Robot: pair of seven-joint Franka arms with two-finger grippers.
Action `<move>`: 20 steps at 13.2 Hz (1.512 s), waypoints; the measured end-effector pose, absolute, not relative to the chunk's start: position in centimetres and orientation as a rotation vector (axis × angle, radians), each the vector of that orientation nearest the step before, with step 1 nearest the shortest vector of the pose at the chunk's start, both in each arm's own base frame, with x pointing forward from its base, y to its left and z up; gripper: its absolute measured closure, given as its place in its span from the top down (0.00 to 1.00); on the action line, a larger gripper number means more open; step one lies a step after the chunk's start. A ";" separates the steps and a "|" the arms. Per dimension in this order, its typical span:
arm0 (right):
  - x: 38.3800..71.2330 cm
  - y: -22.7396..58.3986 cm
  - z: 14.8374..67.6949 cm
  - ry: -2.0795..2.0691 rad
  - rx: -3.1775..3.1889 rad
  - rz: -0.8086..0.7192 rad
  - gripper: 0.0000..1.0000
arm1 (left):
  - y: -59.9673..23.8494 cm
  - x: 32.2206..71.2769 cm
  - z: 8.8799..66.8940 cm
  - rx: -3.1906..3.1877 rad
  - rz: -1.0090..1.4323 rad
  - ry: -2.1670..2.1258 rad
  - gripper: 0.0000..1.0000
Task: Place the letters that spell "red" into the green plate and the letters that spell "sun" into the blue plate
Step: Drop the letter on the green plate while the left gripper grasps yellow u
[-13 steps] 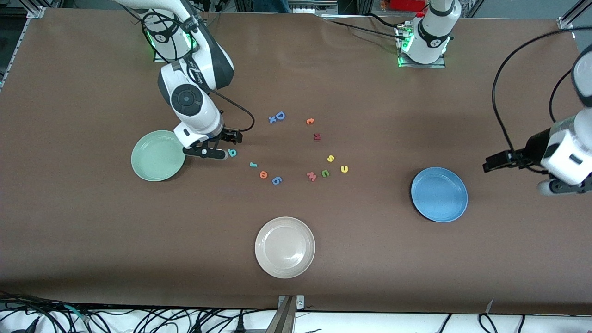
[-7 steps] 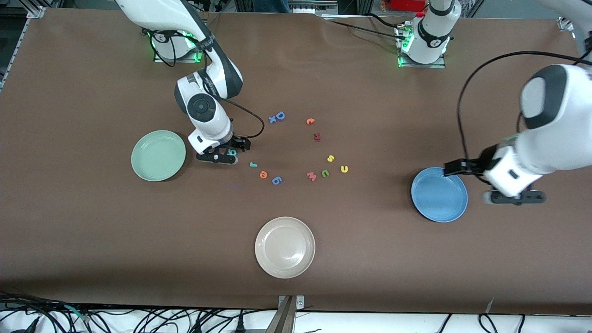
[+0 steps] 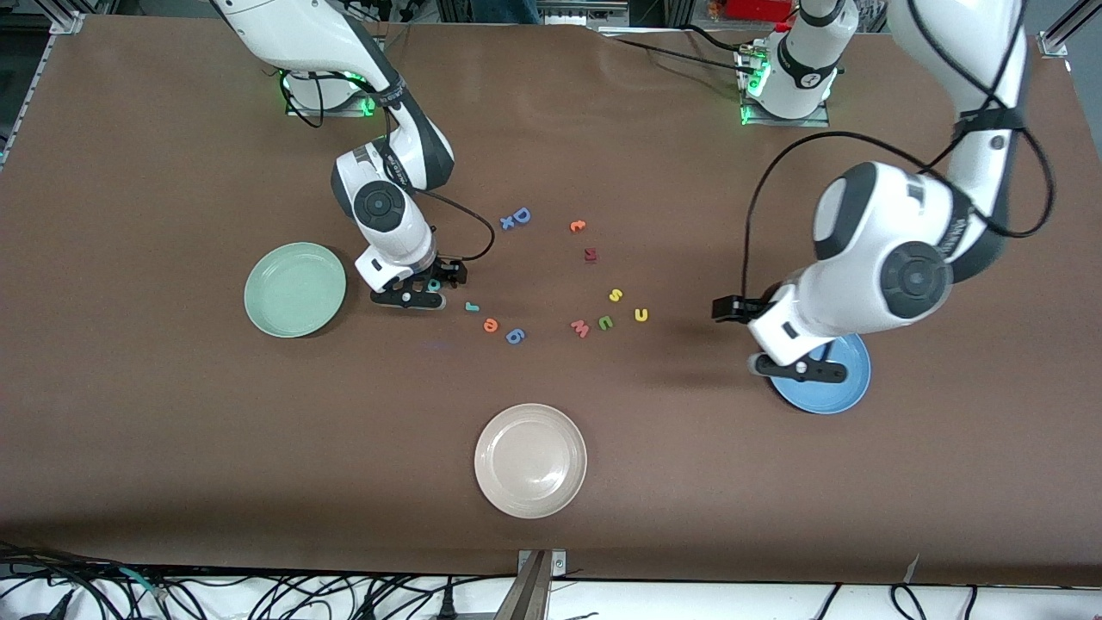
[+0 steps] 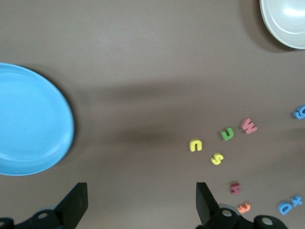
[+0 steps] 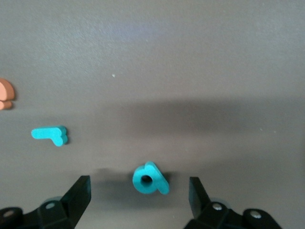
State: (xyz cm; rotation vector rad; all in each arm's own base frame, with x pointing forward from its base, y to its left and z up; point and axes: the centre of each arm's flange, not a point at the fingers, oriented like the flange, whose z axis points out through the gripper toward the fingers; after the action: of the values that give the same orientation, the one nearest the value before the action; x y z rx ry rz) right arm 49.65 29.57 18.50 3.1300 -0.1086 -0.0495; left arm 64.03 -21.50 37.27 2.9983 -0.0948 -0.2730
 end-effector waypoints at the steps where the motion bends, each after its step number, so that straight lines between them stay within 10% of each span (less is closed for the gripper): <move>1: 49.6 29.5 18.2 -0.108 3.130 -0.048 0.92 | -23.2 63.4 35.9 3.003 -0.247 -0.073 1.00; 4: 49.3 29.3 17.8 -0.105 3.127 -0.054 0.85 | -28.4 60.5 31.6 3.011 -0.154 -0.012 1.00; 10: 49.1 29.3 17.6 -0.103 3.127 -0.054 0.38 | -32.5 54.0 23.3 3.009 -0.012 0.013 1.00; 20: 53.2 22.2 27.5 0.005 3.070 -0.165 0.30 | -32.4 53.2 17.9 3.063 0.066 -0.016 0.98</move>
State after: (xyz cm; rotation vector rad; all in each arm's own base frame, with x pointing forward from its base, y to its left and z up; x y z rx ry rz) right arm 53.20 22.25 27.51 3.0697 0.0047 -0.1646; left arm 53.18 -32.45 17.86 3.0629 -0.0161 0.0656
